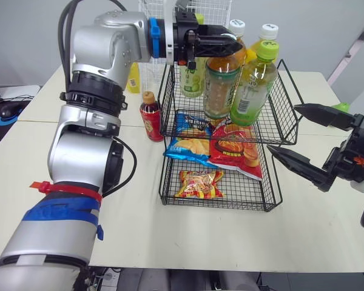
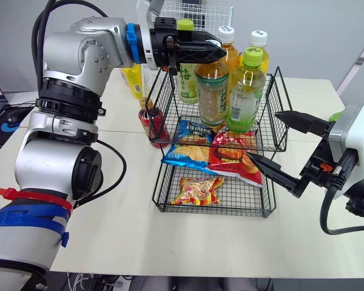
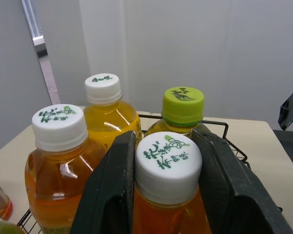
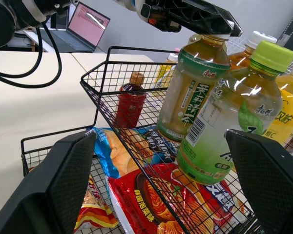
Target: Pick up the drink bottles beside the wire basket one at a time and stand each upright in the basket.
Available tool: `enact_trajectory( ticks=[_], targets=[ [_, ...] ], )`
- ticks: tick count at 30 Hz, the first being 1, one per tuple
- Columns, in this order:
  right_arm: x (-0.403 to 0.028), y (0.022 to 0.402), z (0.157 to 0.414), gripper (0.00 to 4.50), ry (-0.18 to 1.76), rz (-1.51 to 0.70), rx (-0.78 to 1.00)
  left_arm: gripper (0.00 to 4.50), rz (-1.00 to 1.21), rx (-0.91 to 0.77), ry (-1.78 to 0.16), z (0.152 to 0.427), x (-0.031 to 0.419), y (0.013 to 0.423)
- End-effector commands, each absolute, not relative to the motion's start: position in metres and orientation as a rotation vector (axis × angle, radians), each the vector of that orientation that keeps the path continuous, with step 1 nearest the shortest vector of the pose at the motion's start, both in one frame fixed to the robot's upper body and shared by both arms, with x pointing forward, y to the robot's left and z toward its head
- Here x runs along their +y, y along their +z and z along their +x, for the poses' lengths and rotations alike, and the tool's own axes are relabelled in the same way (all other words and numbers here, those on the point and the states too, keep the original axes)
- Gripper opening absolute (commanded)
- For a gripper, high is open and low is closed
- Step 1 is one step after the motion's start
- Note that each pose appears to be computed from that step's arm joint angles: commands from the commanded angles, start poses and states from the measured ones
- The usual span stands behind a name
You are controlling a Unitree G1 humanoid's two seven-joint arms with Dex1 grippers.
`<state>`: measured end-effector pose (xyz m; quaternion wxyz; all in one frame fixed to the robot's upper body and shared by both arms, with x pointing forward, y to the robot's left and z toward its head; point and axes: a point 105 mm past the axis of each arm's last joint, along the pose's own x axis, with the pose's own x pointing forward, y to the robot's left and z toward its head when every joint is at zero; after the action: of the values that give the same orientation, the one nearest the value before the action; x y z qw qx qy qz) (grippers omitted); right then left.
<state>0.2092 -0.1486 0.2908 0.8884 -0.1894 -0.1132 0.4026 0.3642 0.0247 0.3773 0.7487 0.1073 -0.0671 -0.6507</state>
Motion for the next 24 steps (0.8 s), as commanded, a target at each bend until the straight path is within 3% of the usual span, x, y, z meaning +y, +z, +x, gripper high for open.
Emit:
enact_trajectory(
  ticks=[1, 7, 17, 24],
  targets=[
    [-0.151, 0.298, 0.207, 4.50, 0.811, -0.428, -0.266, 1.36, 0.266, -0.230, -1.431, 0.359, 0.021, 0.391],
    [-0.151, 0.298, 0.207, 4.50, 0.805, -0.434, -0.266, 1.36, 0.259, -0.222, -1.427, 0.363, 0.021, 0.389],
    [-0.152, 0.300, 0.207, 4.50, 0.798, -0.440, -0.272, 4.47, 0.233, -0.235, -1.475, 0.352, 0.037, 0.405],
    [-0.152, 0.303, 0.205, 4.50, 0.813, -0.437, -0.295, 4.47, 0.254, -0.255, -1.508, 0.327, 0.078, 0.418]
  ],
)
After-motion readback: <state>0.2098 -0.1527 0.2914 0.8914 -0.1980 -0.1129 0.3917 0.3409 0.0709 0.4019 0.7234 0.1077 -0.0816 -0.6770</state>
